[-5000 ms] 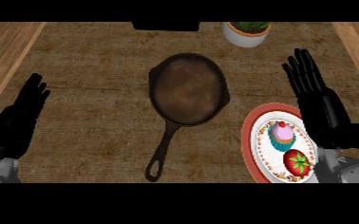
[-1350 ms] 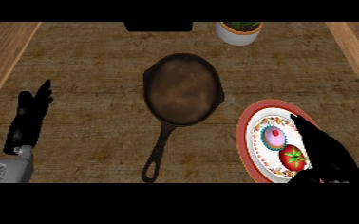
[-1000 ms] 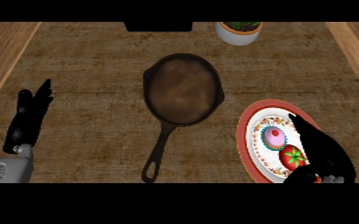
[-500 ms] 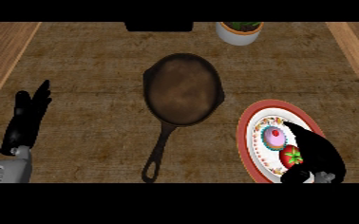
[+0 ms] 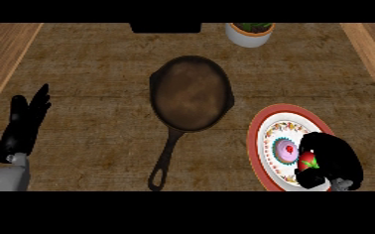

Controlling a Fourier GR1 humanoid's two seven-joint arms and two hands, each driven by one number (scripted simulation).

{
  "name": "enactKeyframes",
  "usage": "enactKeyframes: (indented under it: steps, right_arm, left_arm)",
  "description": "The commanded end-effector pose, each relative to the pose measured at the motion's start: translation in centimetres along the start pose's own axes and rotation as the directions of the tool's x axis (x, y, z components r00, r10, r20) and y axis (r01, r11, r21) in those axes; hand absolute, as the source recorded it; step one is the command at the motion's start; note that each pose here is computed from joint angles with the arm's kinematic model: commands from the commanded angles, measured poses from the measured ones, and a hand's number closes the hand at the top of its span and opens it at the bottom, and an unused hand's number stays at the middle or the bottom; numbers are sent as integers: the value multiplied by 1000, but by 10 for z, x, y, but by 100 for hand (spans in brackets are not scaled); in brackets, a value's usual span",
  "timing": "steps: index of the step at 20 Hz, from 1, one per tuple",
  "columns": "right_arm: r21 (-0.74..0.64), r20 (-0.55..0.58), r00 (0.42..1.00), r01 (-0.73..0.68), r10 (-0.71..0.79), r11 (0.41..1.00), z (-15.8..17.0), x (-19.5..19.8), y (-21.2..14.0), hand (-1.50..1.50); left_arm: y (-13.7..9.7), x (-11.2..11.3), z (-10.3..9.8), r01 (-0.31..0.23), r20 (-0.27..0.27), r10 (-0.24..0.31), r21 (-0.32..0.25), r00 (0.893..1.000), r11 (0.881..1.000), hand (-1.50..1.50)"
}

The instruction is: Pick the tomato from the plate and place it in the pan

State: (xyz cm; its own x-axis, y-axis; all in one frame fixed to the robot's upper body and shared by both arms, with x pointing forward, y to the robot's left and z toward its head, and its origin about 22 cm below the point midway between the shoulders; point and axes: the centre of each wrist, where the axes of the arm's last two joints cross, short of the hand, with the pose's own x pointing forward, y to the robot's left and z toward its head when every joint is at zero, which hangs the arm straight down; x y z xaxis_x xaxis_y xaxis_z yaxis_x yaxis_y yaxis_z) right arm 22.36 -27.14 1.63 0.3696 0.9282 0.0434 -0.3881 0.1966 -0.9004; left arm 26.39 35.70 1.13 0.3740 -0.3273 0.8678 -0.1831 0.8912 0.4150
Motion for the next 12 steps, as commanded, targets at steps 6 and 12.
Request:
enactKeyframes:
  steps: [6,12]
  right_arm:
    - [-55,158,987,23,-14,998,-8,-13,-20,150]
    - [-130,453,888,-24,81,991,-19,-29,-45,150]
  left_arm:
    - [-17,6,1,0,-3,0,-5,1000,1000,0]
    - [-22,11,-1,-5,14,5,-9,1000,1000,0]
